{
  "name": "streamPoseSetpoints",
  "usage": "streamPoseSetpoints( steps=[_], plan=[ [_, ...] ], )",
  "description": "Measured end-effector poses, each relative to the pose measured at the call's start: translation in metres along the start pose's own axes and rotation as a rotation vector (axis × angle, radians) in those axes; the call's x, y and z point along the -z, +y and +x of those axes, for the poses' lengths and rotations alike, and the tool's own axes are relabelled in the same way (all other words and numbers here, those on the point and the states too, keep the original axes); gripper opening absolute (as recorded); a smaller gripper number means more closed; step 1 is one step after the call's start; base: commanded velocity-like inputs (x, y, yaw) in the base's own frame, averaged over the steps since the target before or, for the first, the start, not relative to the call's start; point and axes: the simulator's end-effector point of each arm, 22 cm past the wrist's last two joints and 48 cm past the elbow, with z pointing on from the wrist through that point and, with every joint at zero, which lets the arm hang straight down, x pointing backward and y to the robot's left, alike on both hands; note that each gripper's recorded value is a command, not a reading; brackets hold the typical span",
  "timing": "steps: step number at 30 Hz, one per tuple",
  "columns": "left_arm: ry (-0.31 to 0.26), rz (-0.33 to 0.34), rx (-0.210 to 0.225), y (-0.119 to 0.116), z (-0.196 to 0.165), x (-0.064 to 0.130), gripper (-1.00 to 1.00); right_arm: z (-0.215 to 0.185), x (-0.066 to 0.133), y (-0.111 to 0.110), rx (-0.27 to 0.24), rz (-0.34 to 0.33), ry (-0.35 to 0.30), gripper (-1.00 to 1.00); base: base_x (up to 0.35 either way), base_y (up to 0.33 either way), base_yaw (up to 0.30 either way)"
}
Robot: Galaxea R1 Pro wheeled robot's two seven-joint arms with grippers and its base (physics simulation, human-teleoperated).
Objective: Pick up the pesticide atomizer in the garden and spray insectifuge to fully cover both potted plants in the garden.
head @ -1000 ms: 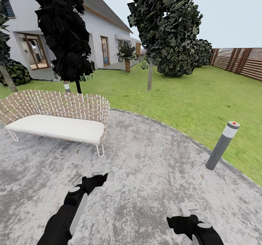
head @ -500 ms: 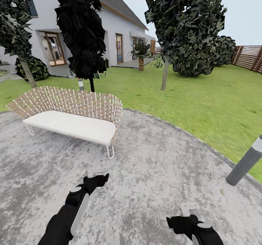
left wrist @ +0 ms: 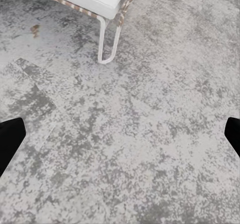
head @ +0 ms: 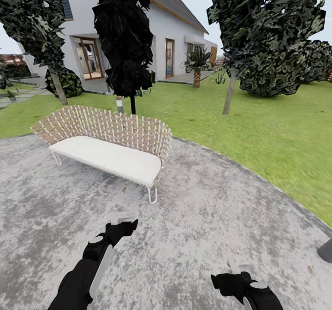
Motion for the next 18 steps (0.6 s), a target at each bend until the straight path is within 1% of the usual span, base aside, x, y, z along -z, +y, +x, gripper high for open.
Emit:
streamPoseSetpoints(
  steps=[18],
  plan=[
    [0.02, -0.002, 0.002, 0.0015, 0.0101, -0.0052, 1.0, 0.0064, -0.0051, 0.0039, 0.001, -0.007, 0.02, 1.0, 0.009, 0.0, 0.223]
  ],
)
